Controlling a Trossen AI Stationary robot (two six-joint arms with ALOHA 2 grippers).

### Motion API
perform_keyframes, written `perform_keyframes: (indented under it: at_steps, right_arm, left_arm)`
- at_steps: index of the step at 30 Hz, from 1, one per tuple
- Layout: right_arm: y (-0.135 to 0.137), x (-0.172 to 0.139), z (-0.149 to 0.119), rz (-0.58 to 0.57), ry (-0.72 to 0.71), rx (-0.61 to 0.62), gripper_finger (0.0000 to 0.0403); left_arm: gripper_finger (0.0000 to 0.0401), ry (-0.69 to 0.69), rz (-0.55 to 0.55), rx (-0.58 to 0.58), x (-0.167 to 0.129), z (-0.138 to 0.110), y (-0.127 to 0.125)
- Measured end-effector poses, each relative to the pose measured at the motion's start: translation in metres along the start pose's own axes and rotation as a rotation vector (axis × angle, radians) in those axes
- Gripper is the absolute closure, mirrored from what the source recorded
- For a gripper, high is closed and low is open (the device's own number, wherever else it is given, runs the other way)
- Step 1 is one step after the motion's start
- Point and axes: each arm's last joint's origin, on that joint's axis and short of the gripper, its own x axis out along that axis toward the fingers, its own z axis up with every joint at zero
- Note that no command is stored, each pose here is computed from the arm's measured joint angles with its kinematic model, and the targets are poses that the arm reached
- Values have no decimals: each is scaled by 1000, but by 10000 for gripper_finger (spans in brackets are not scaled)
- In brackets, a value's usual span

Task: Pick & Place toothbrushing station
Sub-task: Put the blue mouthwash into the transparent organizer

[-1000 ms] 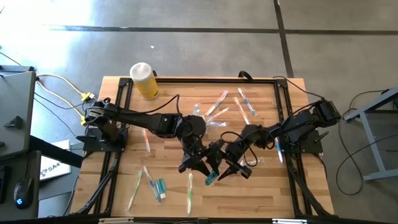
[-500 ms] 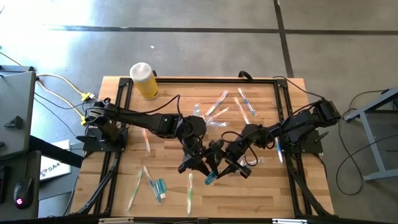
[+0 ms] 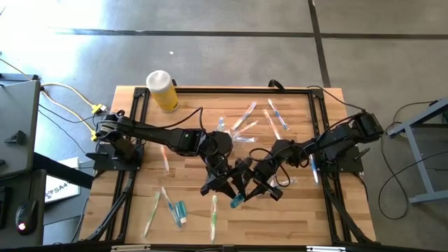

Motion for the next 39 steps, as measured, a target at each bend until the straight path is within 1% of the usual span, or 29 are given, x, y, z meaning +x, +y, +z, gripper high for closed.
perform_keyframes:
  at_steps: [4,9,12,15,17,20,23,27,30,32,34,36,38,39]
  right_arm:
    - [0,0,-1,6,8,5,315]
    - [2,1,-2,49,26,-2,315]
    - [1,0,-4,36,45,14,315]
    - [2,-2,-6,13,106,62,315]
    - [4,-5,-6,-33,161,92,315]
    - [8,-10,-11,-176,278,123,315]
    - [17,-16,-13,-339,398,108,315]
    - [30,-32,-12,-652,575,64,315]
    - [33,-48,-7,-894,708,-6,315]
    - [32,-54,1,-1018,798,-47,315]
    - [30,-59,9,-1095,880,-93,315]
    - [26,-59,11,-1126,977,-147,315]
    - [18,-56,15,-1148,1034,-220,315]
    - [16,-54,15,-1145,1085,-256,315]
  left_arm:
    - [251,11,5,-20,0,0,0]
    - [185,4,16,-26,0,0,1]
    - [151,7,15,-60,0,0,1]
    - [134,29,40,-111,-1,1,1]
    - [131,81,96,-154,-5,3,2]
    - [131,161,225,-217,-20,14,6]
    - [130,251,358,-313,-38,27,6]
    - [130,397,503,-472,-66,39,-1]
    - [130,514,573,-585,-84,43,-10]
    - [130,616,582,-654,-94,42,-20]
    - [130,686,562,-707,-99,40,-27]
    - [130,750,529,-768,-104,37,-36]
    - [130,772,528,-817,-104,33,-41]
    - [130,780,528,-832,-104,31,-44]
